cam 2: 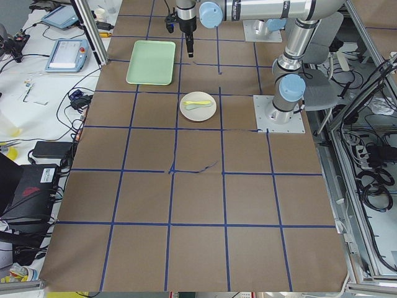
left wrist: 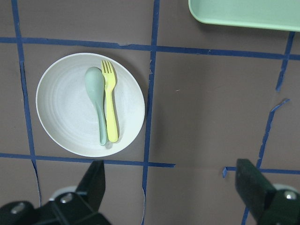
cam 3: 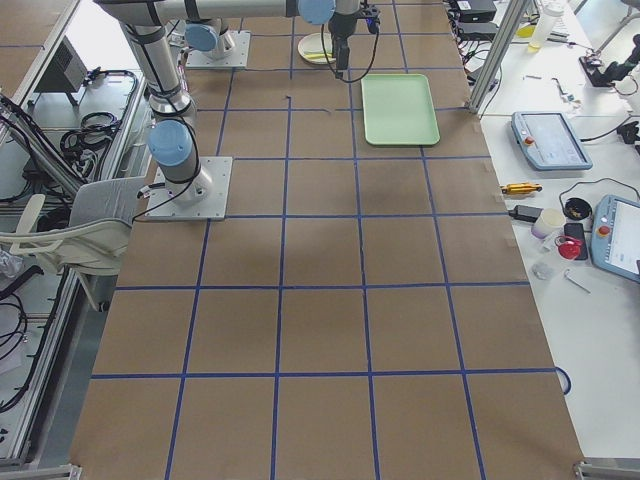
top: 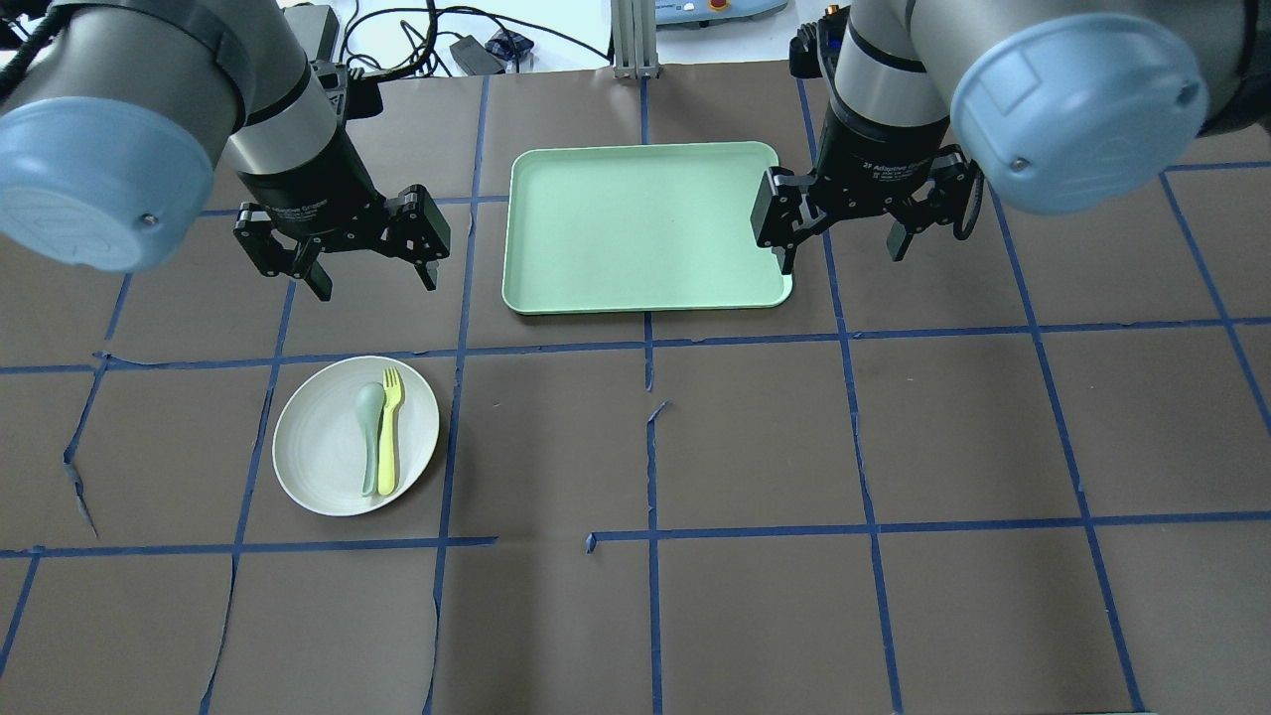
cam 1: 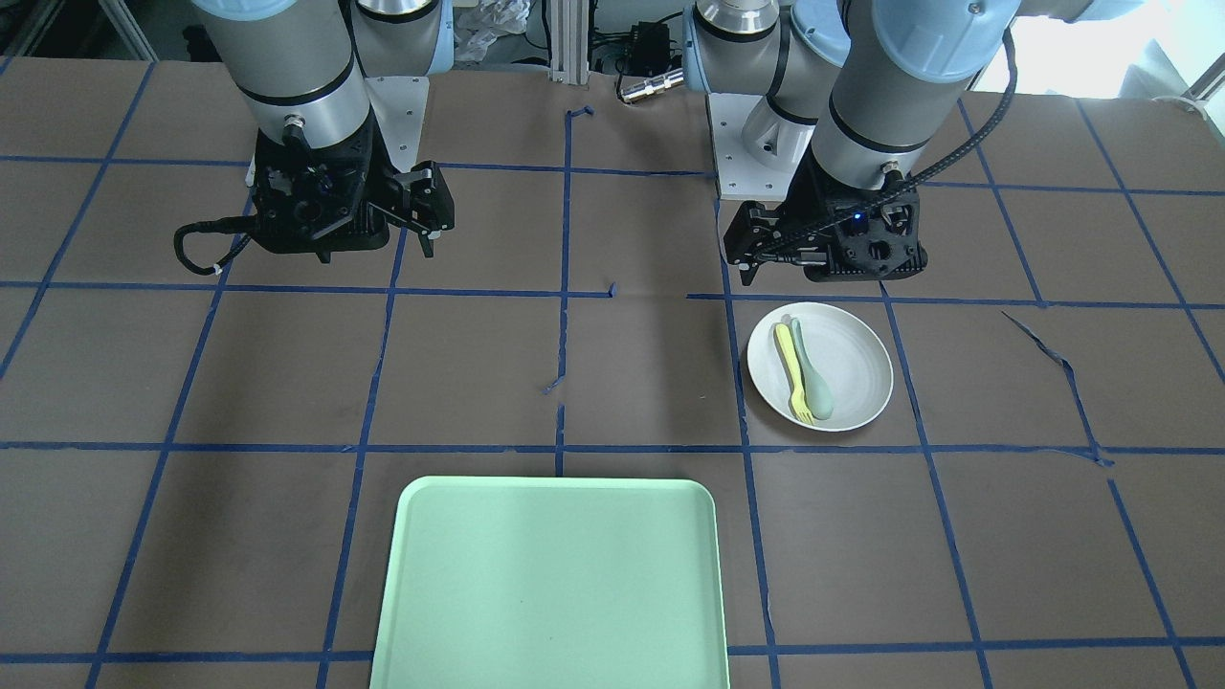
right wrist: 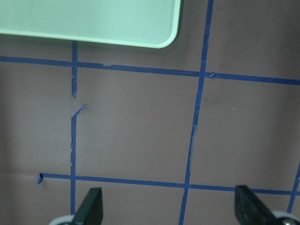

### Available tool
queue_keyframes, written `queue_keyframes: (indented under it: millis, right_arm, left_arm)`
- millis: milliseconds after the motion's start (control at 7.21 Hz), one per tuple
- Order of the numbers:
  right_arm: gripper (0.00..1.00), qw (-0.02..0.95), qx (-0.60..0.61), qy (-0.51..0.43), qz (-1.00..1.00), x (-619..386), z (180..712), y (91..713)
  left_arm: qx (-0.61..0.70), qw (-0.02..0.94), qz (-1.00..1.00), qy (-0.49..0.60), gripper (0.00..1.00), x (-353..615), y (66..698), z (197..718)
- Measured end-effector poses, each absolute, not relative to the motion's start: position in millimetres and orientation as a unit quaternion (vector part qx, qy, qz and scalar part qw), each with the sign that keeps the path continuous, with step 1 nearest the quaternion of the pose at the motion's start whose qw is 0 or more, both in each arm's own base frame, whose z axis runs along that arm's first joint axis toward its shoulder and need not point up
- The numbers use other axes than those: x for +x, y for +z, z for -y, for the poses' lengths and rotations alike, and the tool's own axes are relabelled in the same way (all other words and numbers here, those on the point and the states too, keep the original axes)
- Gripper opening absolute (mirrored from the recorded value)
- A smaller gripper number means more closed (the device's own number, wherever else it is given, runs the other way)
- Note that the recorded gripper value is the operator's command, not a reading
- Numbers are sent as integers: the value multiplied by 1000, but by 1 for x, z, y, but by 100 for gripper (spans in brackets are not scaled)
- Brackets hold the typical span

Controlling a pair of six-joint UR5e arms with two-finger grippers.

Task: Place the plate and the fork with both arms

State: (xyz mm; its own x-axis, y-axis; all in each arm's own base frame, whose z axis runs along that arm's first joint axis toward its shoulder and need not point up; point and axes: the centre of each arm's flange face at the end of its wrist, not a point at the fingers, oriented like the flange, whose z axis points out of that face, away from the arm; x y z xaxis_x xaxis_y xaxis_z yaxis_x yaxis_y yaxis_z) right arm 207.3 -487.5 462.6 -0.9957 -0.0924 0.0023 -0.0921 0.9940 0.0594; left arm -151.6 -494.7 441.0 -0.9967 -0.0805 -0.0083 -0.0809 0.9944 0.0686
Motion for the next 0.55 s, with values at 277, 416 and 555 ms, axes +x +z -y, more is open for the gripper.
queue_keyframes:
  millis: [277,416,555]
  right_arm:
    - [100,0,46,-27,999,208,487,465]
    - [100,2,47,-27,999,208,486,465]
    - [100,4,47,-28,999,208,486,464]
  left_arm:
    - [-41,3,-999,35,100,-152,439,496]
    - [-41,3,-999,35,100,-152,440,495]
    - [-41,3,-999,35,100,-152,440,495]
